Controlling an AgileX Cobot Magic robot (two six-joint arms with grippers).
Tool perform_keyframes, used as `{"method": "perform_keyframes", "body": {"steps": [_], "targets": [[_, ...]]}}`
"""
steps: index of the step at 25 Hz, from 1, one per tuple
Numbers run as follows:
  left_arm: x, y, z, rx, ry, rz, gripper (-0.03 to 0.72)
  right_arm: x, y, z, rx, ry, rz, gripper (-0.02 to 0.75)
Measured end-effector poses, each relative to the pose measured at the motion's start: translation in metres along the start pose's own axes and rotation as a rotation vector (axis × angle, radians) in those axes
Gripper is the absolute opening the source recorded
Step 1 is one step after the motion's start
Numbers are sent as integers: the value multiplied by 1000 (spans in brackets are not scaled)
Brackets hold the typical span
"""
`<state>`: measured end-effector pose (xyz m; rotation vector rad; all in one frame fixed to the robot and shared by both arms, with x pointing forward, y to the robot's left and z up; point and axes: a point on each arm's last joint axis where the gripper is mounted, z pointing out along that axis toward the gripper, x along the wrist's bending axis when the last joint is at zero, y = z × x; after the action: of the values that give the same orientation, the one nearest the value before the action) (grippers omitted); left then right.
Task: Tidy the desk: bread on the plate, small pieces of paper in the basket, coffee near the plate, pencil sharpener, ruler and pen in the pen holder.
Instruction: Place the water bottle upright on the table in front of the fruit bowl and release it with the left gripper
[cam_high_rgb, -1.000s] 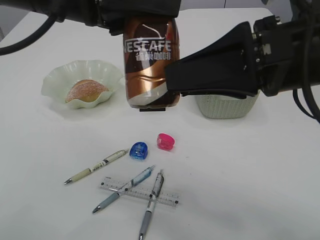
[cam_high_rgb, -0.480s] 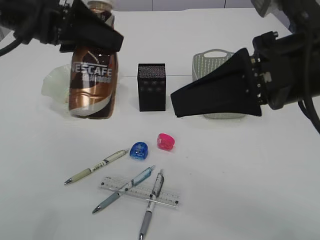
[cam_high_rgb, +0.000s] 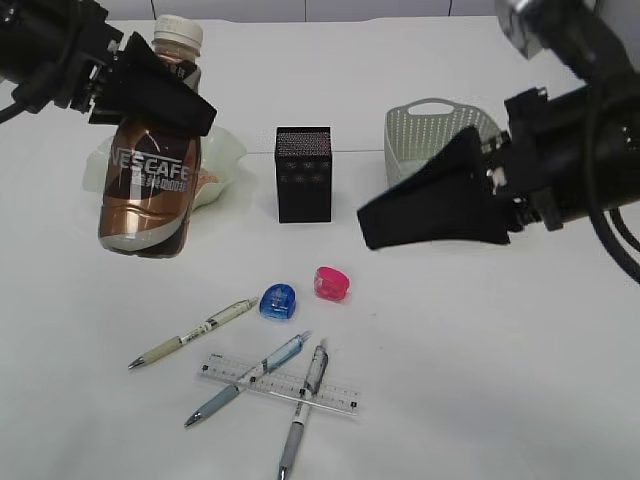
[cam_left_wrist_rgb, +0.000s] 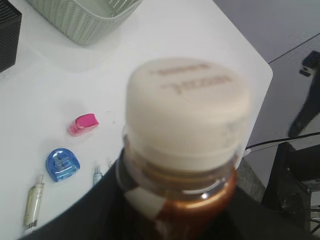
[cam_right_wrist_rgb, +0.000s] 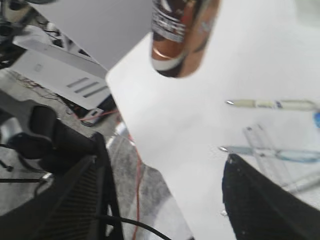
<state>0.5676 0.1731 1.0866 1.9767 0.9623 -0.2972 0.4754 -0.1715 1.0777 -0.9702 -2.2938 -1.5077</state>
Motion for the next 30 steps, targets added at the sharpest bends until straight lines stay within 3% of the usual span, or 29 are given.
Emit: {"method": "perform_keyframes", "body": {"steps": [10, 14, 18, 21, 30], "targets": [[1, -1, 0, 10, 12, 1, 310, -45, -34, -19, 303, -597, 316, 540], [5, -4, 0, 42, 54, -4, 310, -61, -46, -40, 412, -904, 381, 535], [11, -7, -1, 79, 125, -21, 310, -70, -50, -58, 435, -1148, 423, 533], [17, -10, -3, 115, 196, -43, 310, -72, -50, -63, 430, -1206, 422, 533], [33, -5, -20, 150, 473, -164, 310, -73, -50, -63, 425, -1217, 426, 533]]}}
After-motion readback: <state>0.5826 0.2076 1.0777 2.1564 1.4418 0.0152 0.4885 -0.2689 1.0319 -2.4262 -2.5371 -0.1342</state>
